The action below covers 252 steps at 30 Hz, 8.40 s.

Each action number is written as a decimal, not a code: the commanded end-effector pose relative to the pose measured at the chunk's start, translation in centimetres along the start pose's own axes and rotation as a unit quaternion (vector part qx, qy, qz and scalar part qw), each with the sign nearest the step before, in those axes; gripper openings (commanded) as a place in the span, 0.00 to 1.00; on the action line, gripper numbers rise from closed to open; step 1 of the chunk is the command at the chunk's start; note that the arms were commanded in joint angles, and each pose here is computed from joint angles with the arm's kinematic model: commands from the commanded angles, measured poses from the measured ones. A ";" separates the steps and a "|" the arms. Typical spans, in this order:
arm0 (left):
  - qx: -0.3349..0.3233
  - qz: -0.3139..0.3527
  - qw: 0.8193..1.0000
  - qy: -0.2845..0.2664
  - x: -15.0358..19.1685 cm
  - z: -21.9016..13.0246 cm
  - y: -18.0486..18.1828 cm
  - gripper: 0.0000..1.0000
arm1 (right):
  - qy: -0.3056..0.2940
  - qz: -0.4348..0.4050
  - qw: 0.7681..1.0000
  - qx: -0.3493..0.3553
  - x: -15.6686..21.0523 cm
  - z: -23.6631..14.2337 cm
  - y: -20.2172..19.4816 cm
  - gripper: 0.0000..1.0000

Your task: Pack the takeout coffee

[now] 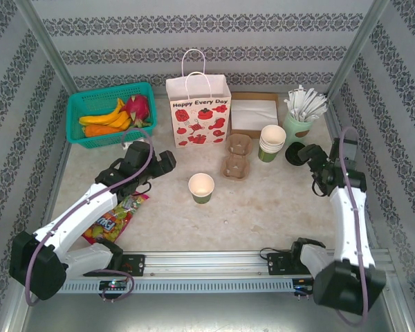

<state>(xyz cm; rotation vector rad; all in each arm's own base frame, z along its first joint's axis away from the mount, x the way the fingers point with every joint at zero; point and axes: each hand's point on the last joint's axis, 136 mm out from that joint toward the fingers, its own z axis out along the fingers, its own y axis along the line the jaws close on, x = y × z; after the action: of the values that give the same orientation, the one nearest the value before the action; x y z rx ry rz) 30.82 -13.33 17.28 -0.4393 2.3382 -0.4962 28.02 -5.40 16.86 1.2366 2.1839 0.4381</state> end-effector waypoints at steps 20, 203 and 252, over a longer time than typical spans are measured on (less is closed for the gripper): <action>0.139 0.062 0.987 0.051 1.1 -0.4 -5.2 1.00 | 0.128 0.277 0.952 -0.013 -2.9 14.0 -0.7 0.71; 0.347 0.171 0.919 0.072 1.7 -5.1 -14.8 0.99 | 0.088 -0.487 0.816 -0.299 19.3 -5.0 16.2 0.00; -0.077 -0.046 0.989 0.117 4.8 1.4 5.3 1.00 | 0.237 -0.637 0.733 -0.012 34.3 -2.6 15.8 0.00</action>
<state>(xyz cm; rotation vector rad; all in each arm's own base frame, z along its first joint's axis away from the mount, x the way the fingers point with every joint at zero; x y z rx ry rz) 27.68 -10.93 11.82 -0.5694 2.5812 -0.4119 23.11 33.30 16.10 -0.6874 2.7862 0.2667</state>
